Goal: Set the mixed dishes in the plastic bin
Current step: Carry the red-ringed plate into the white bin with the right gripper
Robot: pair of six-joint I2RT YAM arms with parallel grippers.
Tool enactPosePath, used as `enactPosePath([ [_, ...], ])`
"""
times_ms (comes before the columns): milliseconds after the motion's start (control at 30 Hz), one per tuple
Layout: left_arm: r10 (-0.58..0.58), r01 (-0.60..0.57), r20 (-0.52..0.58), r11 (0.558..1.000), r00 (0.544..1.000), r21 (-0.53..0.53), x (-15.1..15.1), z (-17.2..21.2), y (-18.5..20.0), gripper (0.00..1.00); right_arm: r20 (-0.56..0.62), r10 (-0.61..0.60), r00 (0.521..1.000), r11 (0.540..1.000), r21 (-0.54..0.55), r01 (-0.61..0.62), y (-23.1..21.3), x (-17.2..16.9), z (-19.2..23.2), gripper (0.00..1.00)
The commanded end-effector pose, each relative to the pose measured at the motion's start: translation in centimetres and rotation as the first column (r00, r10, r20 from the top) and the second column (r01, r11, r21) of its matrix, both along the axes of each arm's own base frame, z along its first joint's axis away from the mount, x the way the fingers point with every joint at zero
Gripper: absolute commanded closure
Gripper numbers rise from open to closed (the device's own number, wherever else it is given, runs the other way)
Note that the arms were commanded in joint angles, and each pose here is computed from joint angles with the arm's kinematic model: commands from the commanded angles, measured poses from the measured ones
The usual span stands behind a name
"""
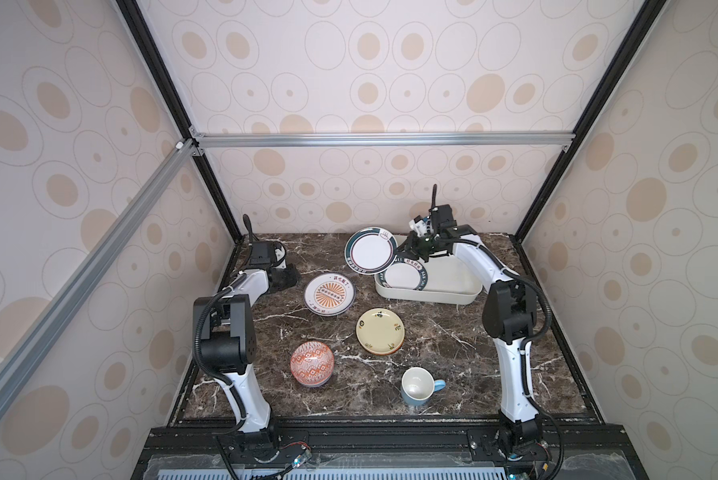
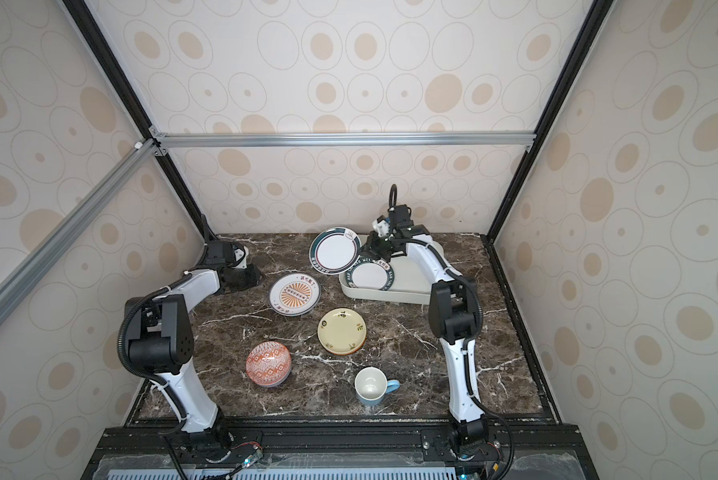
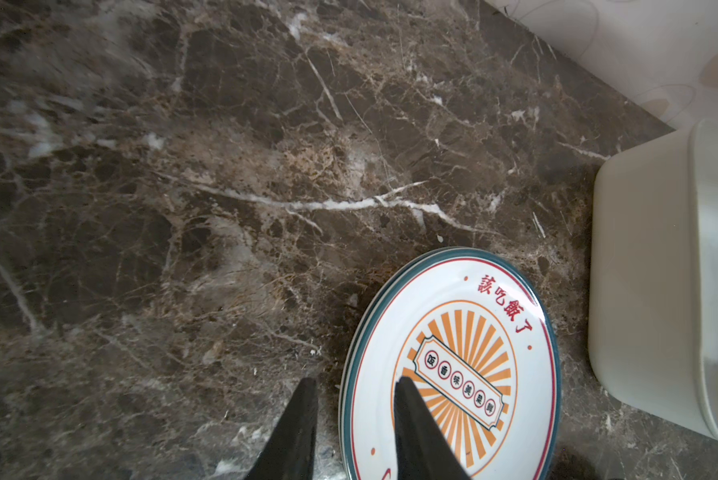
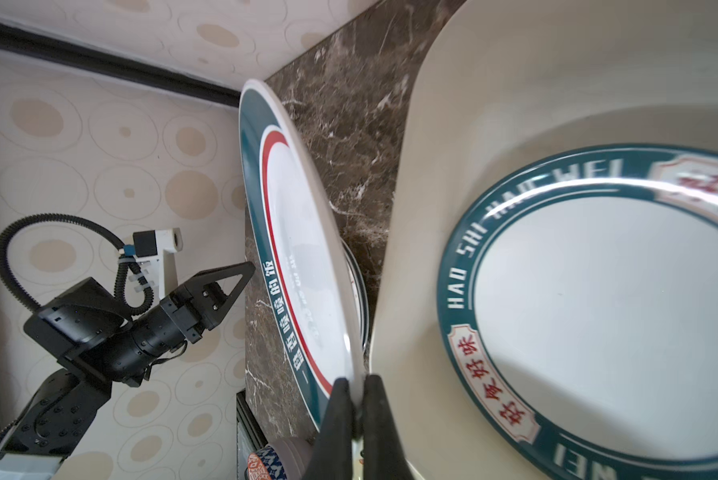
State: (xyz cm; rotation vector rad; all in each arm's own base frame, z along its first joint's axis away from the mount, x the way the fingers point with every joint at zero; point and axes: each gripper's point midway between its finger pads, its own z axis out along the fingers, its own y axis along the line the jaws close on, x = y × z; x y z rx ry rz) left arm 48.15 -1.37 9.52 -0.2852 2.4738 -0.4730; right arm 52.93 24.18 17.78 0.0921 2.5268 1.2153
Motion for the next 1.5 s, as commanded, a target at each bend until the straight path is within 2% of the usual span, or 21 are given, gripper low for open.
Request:
enactPosePath([
  [0, 0.014, -0.013, 0.049, 1.000, 0.999, -0.011, 0.9, 2.6, 0.3, 0.67, 0.087, -0.028, 0.996, 1.000, 0.007, 0.028, -3.0, 0.1, 3.1, 1.00],
  [167, 0.013, -0.011, 0.055, 0.999, 0.998, -0.034, 1.2, 3.0, 0.0, 0.67, 0.073, -0.089, 0.993, 0.996, -0.010, 0.090, -7.3, -0.4, 2.7, 1.00],
  [367, -0.019, 0.023, 0.077, 0.998, 0.997, -0.059, 1.5, 4.4, -1.6, 0.66, 0.037, -0.121, 0.992, 0.992, -0.036, 0.122, -9.8, -1.7, 0.7, 1.00],
  [533, -0.123, 0.134, 0.131, 0.987, 0.984, -0.086, 1.7, 7.3, -5.8, 0.65, -0.011, -0.121, 0.993, 0.992, -0.045, 0.121, -9.9, -2.4, -1.9, 1.00],
  [733, -0.259, 0.281, 0.216, 0.957, 0.942, -0.079, 1.6, 12.2, -11.9, 0.64, -0.052, -0.125, 0.991, 0.991, -0.048, 0.123, -9.8, -2.4, -4.5, 1.00],
  [933, -0.311, 0.344, 0.269, 0.935, 0.912, -0.085, 0.9, 15.5, -15.1, 0.63, -0.084, -0.134, 0.987, 0.990, -0.045, 0.131, -9.8, -2.0, -6.6, 1.00],
  [1467, -0.321, 0.343, 0.231, 0.937, 0.919, -0.062, -0.7, 14.1, -15.2, 0.63, -0.158, -0.111, 0.981, 0.993, -0.063, 0.102, -8.2, -2.5, -10.6, 1.00],
])
